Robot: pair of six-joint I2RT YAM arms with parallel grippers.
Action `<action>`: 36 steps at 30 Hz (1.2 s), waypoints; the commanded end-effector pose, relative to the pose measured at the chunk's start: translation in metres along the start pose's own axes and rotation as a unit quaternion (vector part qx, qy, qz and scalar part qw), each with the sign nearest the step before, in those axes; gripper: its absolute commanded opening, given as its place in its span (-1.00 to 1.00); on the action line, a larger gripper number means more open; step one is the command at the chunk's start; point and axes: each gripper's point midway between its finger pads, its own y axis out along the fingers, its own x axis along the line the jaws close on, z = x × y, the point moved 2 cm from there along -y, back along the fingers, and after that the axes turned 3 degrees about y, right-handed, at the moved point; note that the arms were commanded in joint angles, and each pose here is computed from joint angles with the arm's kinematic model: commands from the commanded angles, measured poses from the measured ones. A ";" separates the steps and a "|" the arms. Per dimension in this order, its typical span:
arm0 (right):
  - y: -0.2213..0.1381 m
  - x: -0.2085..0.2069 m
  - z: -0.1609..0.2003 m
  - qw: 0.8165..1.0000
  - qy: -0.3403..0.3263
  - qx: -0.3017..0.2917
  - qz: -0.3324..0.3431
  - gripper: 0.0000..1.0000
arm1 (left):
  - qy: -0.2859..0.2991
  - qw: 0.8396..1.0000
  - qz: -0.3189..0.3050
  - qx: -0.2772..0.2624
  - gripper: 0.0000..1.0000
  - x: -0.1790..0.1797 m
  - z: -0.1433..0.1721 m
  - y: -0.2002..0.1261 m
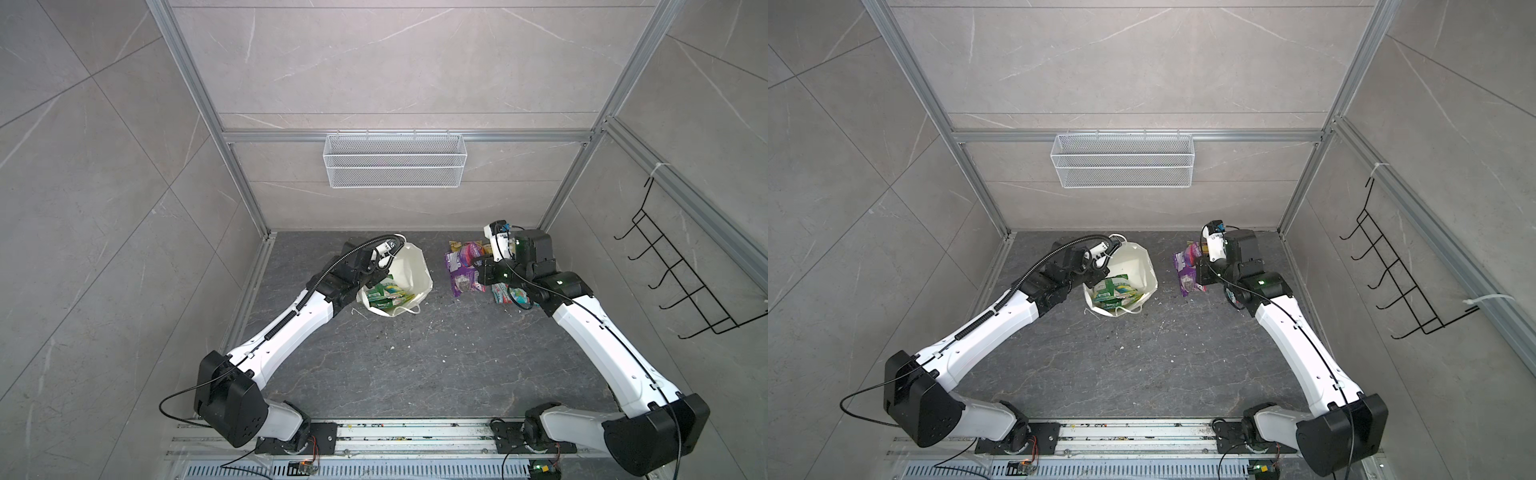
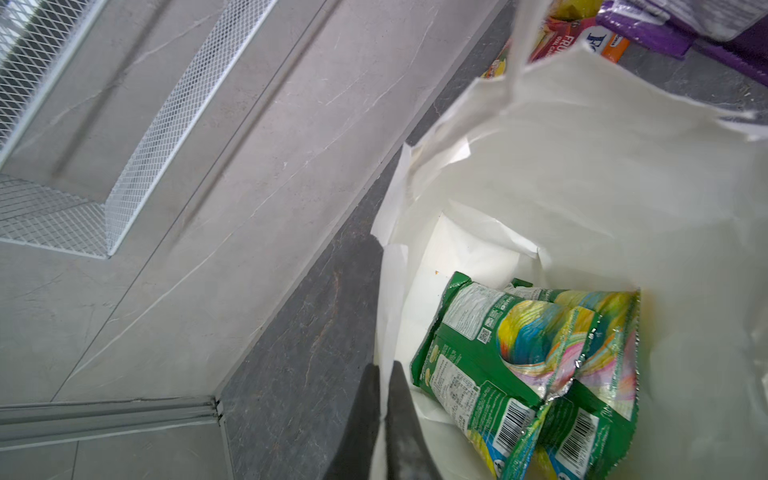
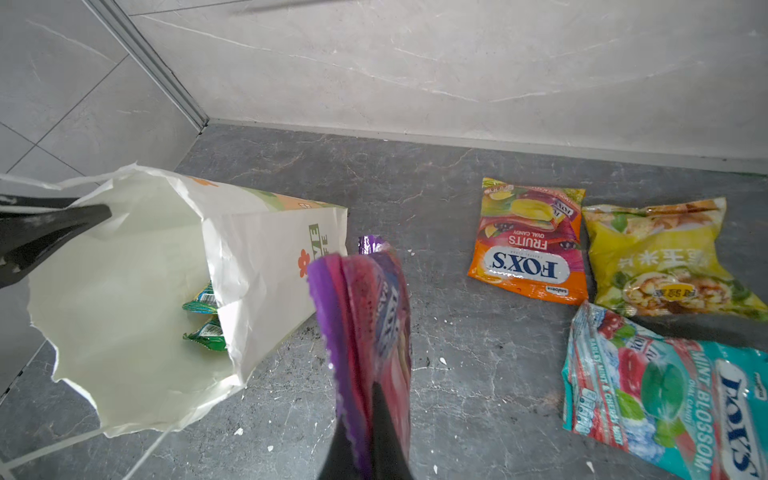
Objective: Take the snacks out of the paper bag
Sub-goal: Place the snack at the middle-right of the table.
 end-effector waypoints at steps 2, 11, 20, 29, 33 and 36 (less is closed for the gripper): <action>0.009 -0.004 -0.008 0.998 0.054 0.009 -0.028 -1.00 | -0.009 0.999 -0.004 -0.035 -1.00 0.006 -0.013 -0.010; 0.054 -0.006 0.020 0.985 0.107 0.095 -0.098 -1.00 | -0.027 0.999 0.014 -0.043 -1.00 -0.004 -0.010 -0.004; 0.085 -0.056 0.047 0.978 0.166 0.123 -0.033 -1.00 | -0.036 0.998 0.020 -0.047 -1.00 -0.010 -0.007 0.000; 0.106 -0.076 0.065 0.974 0.169 0.149 -0.004 -1.00 | -0.046 0.997 0.024 -0.051 -1.00 -0.012 -0.007 -0.002; 0.108 -0.082 0.069 0.974 0.163 0.154 0.009 -1.00 | -0.053 0.997 0.032 -0.051 -1.00 -0.013 -0.008 -0.004; 0.109 -0.088 0.072 0.974 0.161 0.155 0.027 -1.00 | -0.056 0.996 0.037 -0.054 -1.00 -0.015 -0.008 -0.005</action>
